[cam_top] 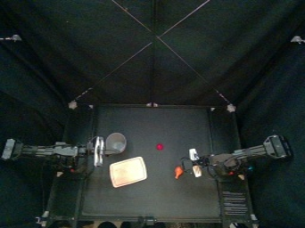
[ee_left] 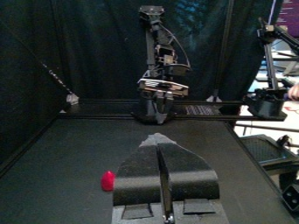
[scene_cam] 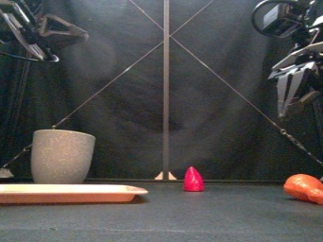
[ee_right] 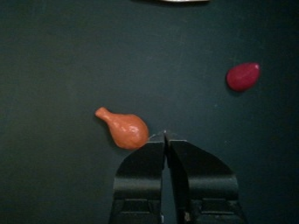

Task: Pick the drumstick then place it on the pink plate
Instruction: Pick the drumstick

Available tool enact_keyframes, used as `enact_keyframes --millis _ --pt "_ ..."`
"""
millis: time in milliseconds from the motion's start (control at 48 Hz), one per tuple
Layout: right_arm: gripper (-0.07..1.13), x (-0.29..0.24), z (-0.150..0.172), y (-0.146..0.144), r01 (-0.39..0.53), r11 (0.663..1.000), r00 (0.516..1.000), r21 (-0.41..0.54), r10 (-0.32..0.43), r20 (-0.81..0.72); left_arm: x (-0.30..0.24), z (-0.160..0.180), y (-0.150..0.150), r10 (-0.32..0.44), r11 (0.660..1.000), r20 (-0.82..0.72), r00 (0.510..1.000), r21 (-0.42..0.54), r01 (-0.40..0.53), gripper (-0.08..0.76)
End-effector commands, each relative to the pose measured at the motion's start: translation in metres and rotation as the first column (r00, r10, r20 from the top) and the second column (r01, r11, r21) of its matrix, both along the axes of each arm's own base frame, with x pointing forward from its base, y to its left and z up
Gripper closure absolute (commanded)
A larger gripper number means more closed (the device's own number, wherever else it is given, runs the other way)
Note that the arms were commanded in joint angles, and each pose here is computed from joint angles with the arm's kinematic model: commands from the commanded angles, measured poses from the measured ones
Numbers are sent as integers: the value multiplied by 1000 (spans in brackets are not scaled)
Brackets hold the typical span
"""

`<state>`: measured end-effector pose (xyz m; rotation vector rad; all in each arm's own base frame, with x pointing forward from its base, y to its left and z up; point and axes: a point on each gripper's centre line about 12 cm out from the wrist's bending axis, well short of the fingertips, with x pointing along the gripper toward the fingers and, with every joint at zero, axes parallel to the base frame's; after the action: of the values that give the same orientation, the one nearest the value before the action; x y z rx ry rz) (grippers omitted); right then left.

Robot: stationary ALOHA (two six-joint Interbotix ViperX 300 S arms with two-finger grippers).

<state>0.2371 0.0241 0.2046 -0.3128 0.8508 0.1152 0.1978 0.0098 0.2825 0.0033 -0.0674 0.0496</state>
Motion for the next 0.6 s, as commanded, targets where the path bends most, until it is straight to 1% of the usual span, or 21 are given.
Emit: enact_keyframes --millis 21,146,208,229,292,354,438,604 --pt "779 9 11 5 -22 1000 999 -17 22 24 1 6 1 7 1000 20 1000 5 -7 579" --pt "597 13 5 8 -27 1000 1000 -10 27 2 1 6 1 7 1000 20 1000 5 -7 579" --pt "483 15 3 10 -26 1000 1000 5 26 4 1 6 2 12 1000 20 1000 4 -12 577" --pt "422 16 3 10 -25 1000 1000 12 25 6 1 5 2 12 1000 18 1000 4 -12 579" --pt "313 18 4 11 -23 1000 1000 21 22 10 1 5 3 17 1000 17 1000 2 -17 579" --pt "234 20 6 12 -21 999 1000 24 20 15 1 5 4 22 1000 17 1000 2 -22 579" --pt "191 21 9 13 -23 999 1000 27 23 20 1 4 5 25 1000 15 1000 2 -25 577" --pt "191 21 7 13 -25 999 1000 24 25 13 1 3 6 28 1000 14 1000 1 -28 577"
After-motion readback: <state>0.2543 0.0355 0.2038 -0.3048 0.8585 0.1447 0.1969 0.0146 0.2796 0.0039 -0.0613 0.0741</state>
